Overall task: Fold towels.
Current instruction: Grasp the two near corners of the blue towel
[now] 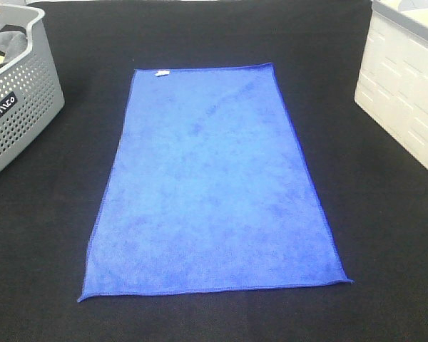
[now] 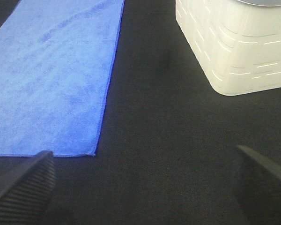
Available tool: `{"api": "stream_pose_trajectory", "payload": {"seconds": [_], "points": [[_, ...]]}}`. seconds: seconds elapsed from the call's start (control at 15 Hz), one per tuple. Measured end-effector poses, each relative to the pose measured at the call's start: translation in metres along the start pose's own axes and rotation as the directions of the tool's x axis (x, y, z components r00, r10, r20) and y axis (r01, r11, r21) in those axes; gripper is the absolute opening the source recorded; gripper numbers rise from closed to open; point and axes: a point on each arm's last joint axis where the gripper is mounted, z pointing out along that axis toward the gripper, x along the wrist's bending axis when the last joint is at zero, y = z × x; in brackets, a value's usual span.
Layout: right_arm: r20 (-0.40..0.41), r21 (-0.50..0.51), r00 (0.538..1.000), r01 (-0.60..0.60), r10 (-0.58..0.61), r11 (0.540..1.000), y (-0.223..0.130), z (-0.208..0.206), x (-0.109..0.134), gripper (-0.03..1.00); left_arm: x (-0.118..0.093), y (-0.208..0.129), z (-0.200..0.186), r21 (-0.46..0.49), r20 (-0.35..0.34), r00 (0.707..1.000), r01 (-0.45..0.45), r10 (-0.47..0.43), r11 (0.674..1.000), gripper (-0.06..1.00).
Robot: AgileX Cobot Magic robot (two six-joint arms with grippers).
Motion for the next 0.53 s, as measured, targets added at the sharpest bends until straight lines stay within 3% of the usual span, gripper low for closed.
{"api": "stream_pose_trajectory", "payload": {"seconds": [0.53], "points": [[0.0,0.0,1.0,0.0,0.0,1.0,0.0,0.0,0.0,0.94,0.0,0.0,0.0,0.0,0.0,1.0,0.0,0.0,1.0,0.73]]}}
